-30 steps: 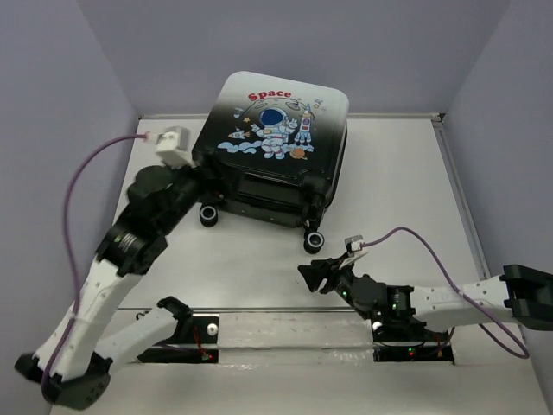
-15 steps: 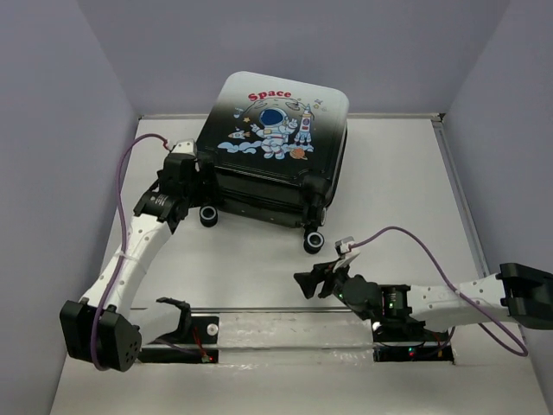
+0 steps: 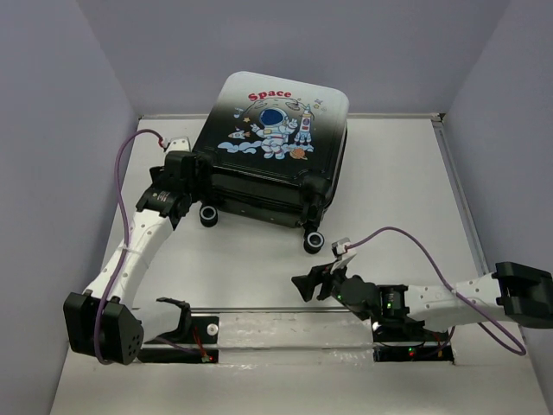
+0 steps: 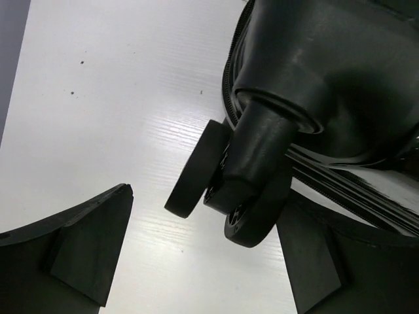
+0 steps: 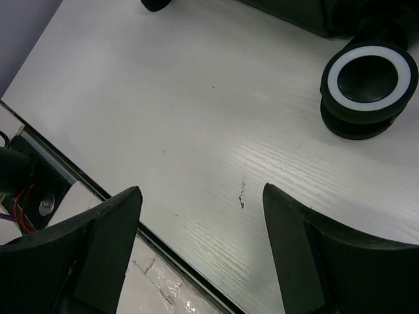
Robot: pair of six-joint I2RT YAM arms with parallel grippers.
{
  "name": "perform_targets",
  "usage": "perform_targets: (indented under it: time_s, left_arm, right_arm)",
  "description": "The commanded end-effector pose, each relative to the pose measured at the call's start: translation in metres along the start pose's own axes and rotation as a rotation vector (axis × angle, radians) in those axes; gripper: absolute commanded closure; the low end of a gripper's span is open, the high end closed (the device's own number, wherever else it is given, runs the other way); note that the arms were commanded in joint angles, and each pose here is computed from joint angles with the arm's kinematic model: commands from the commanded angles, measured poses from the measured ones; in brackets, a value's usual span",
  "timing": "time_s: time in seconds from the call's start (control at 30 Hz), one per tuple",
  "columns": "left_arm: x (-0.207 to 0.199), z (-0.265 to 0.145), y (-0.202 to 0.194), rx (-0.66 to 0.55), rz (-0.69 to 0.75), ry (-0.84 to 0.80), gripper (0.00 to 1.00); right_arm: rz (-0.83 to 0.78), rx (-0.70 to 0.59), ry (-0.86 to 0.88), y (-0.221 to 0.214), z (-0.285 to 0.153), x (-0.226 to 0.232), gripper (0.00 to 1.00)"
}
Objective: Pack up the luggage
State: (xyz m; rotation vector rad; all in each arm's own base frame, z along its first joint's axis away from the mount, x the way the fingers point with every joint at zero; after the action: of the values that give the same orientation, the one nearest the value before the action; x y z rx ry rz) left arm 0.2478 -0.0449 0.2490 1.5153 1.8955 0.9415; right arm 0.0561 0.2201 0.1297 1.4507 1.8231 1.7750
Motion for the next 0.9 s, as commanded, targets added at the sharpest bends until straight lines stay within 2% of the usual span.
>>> perform_targets:
  time_s: [0.0,0.03,0.13,0.17,0.23,0.27,0.33,0.37,0.4,0.43,0.47,0.5,0.53,0.57,0.67,0.73,0.87]
  left_arm:
    - [-0.002,-0.003,0.013,-0.086,-0.007,-0.057,0.04]
    - [-0.007,-0.001,0.011,-0.07,0.002,-0.108,0.06]
    - [-0.013,0.008,0.014,-0.054,0.014,-0.121,0.14]
    - [-0.014,0.012,0.015,-0.047,0.018,-0.116,0.22]
    - [-0.016,0.013,0.02,-0.059,0.02,-0.125,0.29]
    - [-0.018,0.014,0.021,-0.056,0.024,-0.142,0.39]
    - [-0.021,0.018,0.02,-0.042,0.027,-0.16,0.5]
    - [-0.024,0.019,0.019,-0.039,0.026,-0.186,0.68]
    - [-0.024,0.019,0.017,-0.033,0.027,-0.196,0.8]
    - [-0.025,0.02,0.014,-0.023,0.022,-0.202,0.9]
    - [-0.025,0.018,0.013,-0.027,0.016,-0.211,0.94]
    - [-0.025,0.019,0.008,-0.016,0.014,-0.222,0.94]
    - [-0.025,0.016,0.006,-0.014,0.01,-0.247,0.94]
    - [-0.028,0.009,0.007,-0.03,-0.015,-0.306,0.94]
    - [-0.029,0.001,-0.008,-0.01,-0.034,-0.396,0.94]
    - [-0.025,-0.01,-0.015,-0.029,-0.052,-0.419,0.94]
    - [-0.023,-0.031,-0.029,-0.041,-0.081,-0.508,0.94]
  right_arm:
    - [0.038,-0.036,0.027,0.007,0.003,0.009,0.19]
    - [0.038,-0.04,0.026,0.008,0.004,0.011,0.19]
    - [0.033,-0.041,0.023,0.009,0.005,0.012,0.19]
    - [0.033,-0.039,0.017,0.01,0.005,0.012,0.19]
    - [0.046,-0.028,-0.009,0.012,0.005,0.01,0.21]
    - [0.03,-0.003,-0.032,0.01,0.004,0.007,0.21]
    - [0.046,-0.003,-0.058,0.016,0.004,0.008,0.22]
    - [0.054,-0.012,-0.095,0.021,0.004,0.001,0.27]
    - [0.061,-0.015,-0.112,0.024,0.004,-0.004,0.34]
    - [0.06,0.005,-0.126,0.025,0.003,-0.009,0.5]
    - [0.087,-0.026,-0.16,0.036,0.005,-0.019,0.64]
    - [0.086,-0.033,-0.176,0.042,0.005,-0.026,0.79]
    - [0.091,-0.045,-0.199,0.048,0.005,-0.033,0.88]
    - [0.119,-0.083,-0.243,0.062,0.005,-0.047,0.93]
    - [0.137,-0.123,-0.296,0.087,0.002,-0.068,0.93]
    - [0.138,-0.164,-0.394,0.104,-0.003,-0.089,0.93]
    - [0.151,-0.174,-0.431,0.148,0.005,-0.111,0.91]
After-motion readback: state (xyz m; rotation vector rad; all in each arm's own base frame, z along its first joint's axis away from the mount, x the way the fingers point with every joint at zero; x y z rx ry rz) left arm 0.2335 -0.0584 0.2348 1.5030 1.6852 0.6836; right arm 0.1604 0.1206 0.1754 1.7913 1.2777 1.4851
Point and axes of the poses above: each gripper's point midway between its finger pads, its own z axis out along the fingers, its own x axis along the line the jaws close on, y = z × x, the point moved 10 cm from there along -z, back along the fingers
